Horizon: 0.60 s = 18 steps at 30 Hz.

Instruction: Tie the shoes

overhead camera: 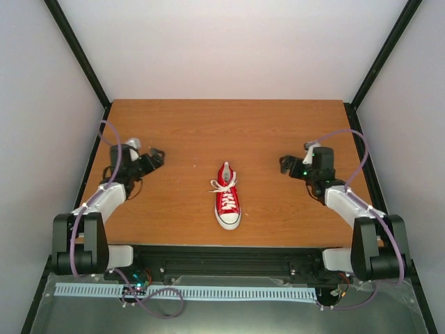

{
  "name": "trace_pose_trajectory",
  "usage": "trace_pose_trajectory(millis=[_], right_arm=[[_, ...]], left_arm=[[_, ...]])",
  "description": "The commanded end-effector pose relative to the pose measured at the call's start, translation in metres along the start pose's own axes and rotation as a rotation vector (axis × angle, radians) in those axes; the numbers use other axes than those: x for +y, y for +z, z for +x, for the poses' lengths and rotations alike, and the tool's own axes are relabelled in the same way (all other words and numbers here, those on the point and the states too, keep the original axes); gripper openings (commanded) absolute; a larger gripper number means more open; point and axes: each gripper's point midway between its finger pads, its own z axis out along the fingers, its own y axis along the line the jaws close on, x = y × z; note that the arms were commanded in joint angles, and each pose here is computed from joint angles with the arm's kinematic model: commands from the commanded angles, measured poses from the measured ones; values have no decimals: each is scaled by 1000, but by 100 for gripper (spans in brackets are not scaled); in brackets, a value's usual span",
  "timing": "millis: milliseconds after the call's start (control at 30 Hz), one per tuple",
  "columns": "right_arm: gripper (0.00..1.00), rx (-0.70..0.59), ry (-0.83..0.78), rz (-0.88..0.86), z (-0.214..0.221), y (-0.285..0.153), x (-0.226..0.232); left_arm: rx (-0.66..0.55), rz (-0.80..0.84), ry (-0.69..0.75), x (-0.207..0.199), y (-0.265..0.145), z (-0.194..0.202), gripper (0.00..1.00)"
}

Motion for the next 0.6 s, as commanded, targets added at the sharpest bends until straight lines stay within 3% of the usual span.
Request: trace_pose_trajectory(millis=[0,167,233,333,567], right_arm=[[100,-223,17,204,-46,-33,-50],[100,-454,71,480,-67,-79,-110],[100,-523,78,603,-68,-95,-130],[100,-519,91,703,-60,-95,-149],[100,-485,76,751,-57,-83,-161]], left_arm=[[-215,-124,-119,56,-33,-67,98],[-506,-510,-52,119,-92,-100,100],[-561,-594,-27,135,-102,-95,100],[-537,-593,0,143,-90,-86,100],[-494,-538,31,142,-69,-83,100]])
